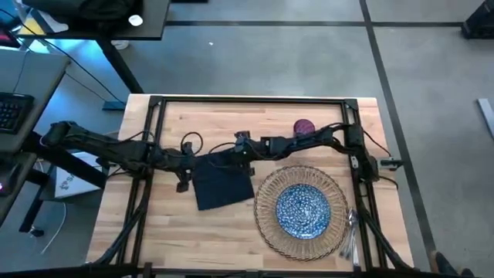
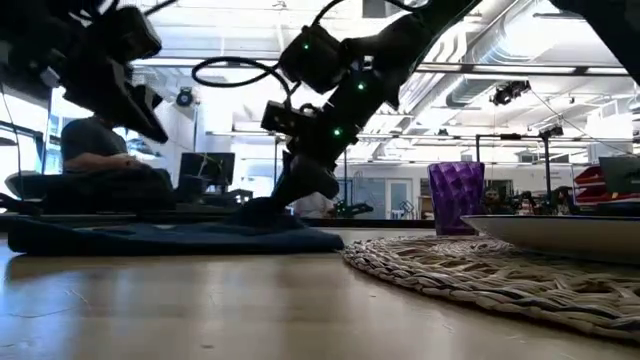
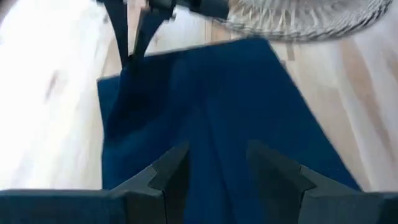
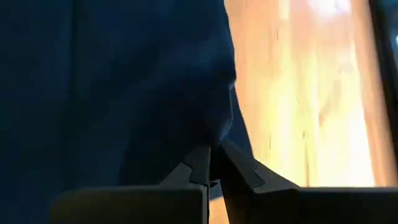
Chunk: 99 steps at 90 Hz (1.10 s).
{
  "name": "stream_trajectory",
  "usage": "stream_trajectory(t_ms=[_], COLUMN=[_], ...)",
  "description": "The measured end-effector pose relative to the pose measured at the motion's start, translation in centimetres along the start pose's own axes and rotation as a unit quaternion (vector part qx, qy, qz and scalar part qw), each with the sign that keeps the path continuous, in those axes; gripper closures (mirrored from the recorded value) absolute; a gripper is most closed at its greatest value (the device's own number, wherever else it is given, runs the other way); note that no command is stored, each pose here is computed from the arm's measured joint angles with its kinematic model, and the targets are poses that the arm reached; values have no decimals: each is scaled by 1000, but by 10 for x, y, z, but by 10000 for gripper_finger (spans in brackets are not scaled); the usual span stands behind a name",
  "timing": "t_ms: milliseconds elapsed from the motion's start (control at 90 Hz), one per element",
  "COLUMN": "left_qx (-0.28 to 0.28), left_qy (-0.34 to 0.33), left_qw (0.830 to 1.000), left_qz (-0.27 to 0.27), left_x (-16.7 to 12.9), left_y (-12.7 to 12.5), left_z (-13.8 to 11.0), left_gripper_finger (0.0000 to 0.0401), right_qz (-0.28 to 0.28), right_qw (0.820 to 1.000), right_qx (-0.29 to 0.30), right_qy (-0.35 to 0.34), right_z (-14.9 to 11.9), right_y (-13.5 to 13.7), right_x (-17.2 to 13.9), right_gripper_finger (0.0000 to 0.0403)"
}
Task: Set table place
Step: Fold the blue table napkin
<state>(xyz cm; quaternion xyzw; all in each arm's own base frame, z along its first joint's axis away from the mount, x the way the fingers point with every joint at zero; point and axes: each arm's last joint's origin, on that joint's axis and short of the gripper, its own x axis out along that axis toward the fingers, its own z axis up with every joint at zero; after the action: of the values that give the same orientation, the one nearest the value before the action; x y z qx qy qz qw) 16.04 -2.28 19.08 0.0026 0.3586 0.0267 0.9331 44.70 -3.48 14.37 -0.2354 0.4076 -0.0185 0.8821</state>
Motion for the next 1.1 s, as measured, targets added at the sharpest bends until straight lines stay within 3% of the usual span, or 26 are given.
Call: stream_trajectory(t_ms=[167, 322, 533, 644, 767, 933, 1100], left_qx=[-10, -28, -67, -79, -83, -84, -102], left_qy=[10, 66, 131, 143, 146, 153, 197], left_qw=[1000, 996, 988, 986, 985, 984, 975], left_qz=[13, 46, 43, 37, 36, 30, 3], left_x=[17, 32, 44, 47, 48, 46, 40], left_y=[-1, 1, 0, 0, -1, -1, -2], left_z=[-13, -35, -57, -60, -60, -61, -62], left_gripper_finger=[261, 261, 261, 261, 261, 261, 262], right_qz=[-2, 2, 4, 70, 135, 236, 228], right_qw=[1000, 1000, 998, 991, 980, 961, 966], right_qx=[3, 25, 61, 80, 89, 112, 117], right_qy=[-14, -6, -18, -79, -114, -87, -18], right_z=[4, 2, 22, 33, 33, 20, 11], right_y=[3, 1, -1, 12, 35, 68, 78], right_x=[0, 0, -8, -11, 0, 20, 22], right_gripper_finger=[403, 397, 311, 268, 247, 245, 245])
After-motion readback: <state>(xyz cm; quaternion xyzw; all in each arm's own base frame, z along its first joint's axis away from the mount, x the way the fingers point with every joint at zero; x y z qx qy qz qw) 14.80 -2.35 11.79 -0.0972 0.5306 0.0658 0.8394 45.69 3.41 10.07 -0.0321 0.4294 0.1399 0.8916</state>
